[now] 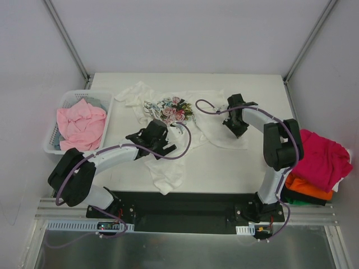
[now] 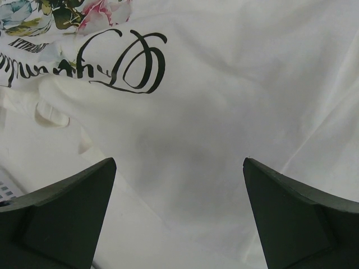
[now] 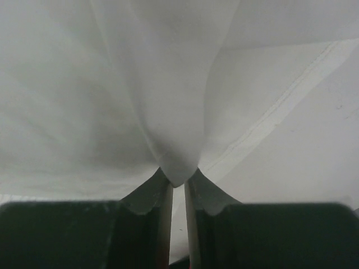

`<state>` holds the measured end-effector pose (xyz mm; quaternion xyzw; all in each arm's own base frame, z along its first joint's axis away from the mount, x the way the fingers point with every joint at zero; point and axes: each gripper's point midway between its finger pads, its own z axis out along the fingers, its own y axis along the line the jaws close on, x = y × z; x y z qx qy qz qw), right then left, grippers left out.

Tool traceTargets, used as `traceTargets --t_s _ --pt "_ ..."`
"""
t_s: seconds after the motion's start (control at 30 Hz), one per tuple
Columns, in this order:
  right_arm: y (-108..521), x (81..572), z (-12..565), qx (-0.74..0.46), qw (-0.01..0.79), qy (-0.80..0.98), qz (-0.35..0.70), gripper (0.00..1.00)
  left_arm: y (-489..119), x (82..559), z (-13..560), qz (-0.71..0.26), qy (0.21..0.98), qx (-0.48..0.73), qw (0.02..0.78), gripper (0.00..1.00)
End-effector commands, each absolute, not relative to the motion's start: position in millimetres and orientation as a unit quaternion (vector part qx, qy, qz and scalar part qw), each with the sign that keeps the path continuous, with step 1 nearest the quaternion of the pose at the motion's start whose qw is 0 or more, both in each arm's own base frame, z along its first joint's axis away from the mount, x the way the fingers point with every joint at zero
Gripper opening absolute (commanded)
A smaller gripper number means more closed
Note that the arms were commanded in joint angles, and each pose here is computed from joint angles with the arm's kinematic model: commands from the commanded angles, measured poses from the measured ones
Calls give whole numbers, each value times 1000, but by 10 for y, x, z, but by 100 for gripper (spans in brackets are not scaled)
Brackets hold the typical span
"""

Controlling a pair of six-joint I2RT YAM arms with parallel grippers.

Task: Fold and stack the t-shirts
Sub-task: Flatten the tshirt out

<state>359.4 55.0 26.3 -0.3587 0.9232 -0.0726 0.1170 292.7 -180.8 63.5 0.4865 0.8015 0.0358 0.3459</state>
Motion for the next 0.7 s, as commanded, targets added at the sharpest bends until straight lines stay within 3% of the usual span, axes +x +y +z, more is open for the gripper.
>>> traceTargets --t_s 0.0,0.1,0.67 --pt "589 3735 349 -354 139 922 -66 10 -1852 2982 647 39 799 482 357 97" --pt "566 3737 380 -352 143 922 -69 1 -1855 2977 636 36 800 479 358 97" --pt "308 3887 711 -338 159 919 -122 1 -1794 3048 721 62 790 483 372 96"
